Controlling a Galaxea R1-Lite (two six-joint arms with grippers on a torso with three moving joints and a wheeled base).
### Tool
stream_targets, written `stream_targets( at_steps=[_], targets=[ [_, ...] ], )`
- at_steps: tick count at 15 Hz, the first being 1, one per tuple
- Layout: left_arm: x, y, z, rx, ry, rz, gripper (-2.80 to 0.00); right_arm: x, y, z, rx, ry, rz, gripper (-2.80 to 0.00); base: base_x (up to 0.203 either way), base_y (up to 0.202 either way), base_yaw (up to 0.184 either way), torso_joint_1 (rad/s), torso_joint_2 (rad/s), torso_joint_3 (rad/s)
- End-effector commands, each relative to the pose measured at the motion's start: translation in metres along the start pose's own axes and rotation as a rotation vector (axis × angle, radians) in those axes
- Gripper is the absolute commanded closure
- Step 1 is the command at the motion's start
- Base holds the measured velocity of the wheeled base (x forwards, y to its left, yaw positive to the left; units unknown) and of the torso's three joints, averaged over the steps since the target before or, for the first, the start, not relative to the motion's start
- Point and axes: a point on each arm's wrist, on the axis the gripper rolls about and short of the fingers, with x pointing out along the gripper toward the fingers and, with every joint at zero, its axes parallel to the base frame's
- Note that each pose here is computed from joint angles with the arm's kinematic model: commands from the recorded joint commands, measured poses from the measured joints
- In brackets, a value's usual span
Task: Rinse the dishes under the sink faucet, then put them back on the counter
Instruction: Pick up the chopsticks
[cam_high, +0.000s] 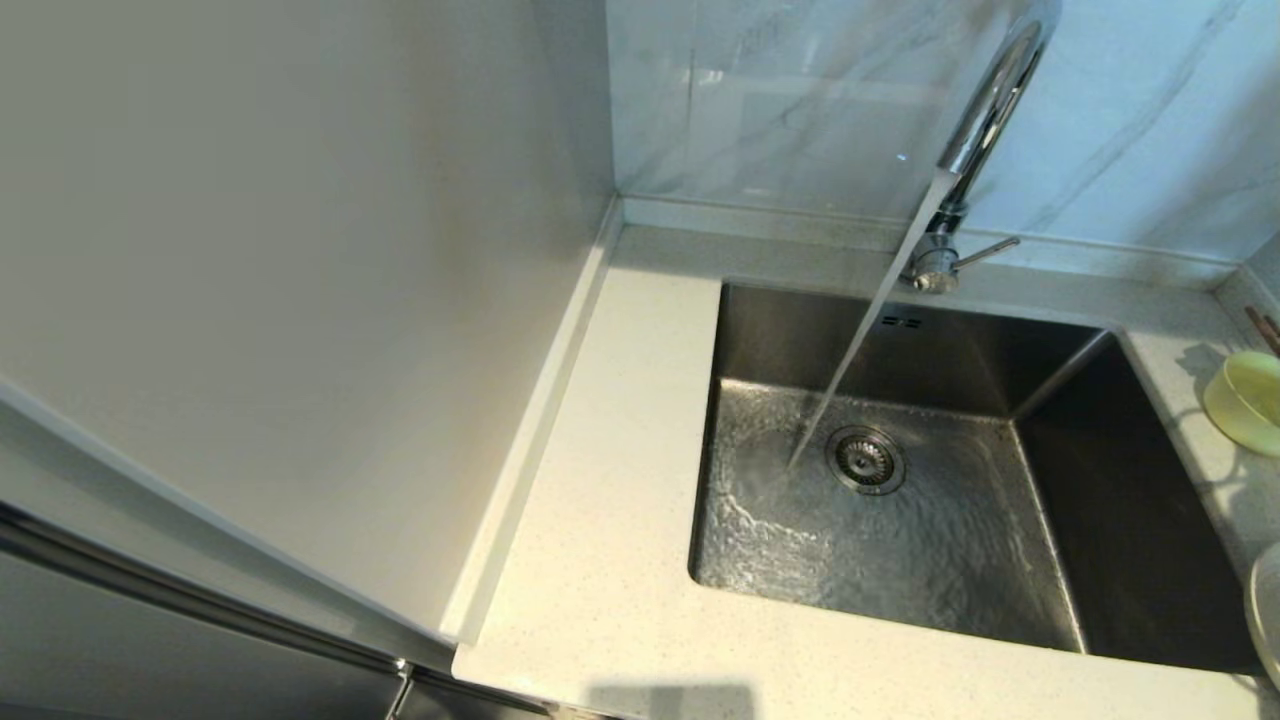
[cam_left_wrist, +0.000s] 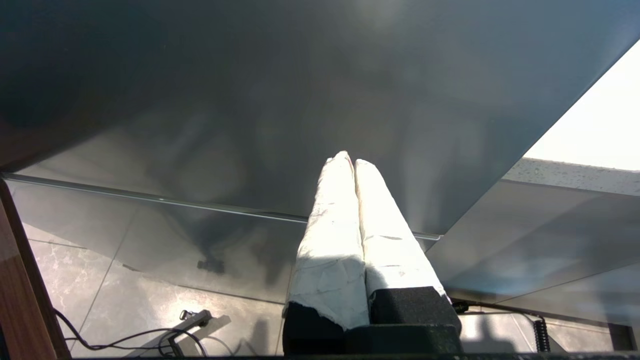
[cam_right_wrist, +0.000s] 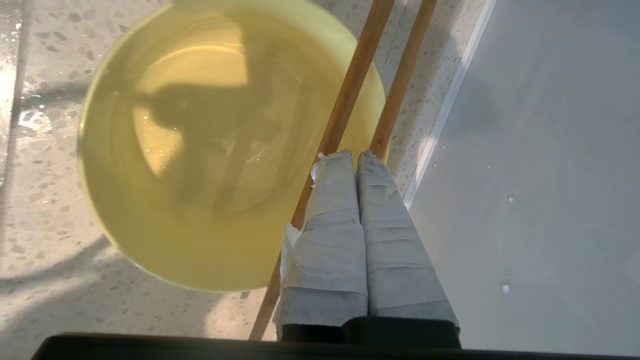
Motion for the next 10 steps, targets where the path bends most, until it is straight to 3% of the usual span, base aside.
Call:
stream_targets(
  at_steps=[1, 6, 10],
  targets=[
    [0.0, 0.0, 0.0, 0.0, 0.0, -0.001, 0.0, -0.003, 0.0, 0.001, -0.006, -0.003, -0.001, 0.0, 0.0, 0.0, 0.0, 0.0, 0.0, 0.0],
    [0.0, 0.0, 0.0, 0.0, 0.0, -0.001, 0.0, 0.001, -0.007, 0.004, -0.002, -0.034, -0.063, 0.0, 0.0, 0.0, 0.0, 0.0, 0.0, 0.0],
    [0.0, 0.0, 0.0, 0.0, 0.0, -0.001, 0.0, 0.011, -0.011, -0.004, 0.006, -0.005, -0.072, 0.0, 0.0, 0.0, 0.0, 0.0, 0.0, 0.0]
  ],
)
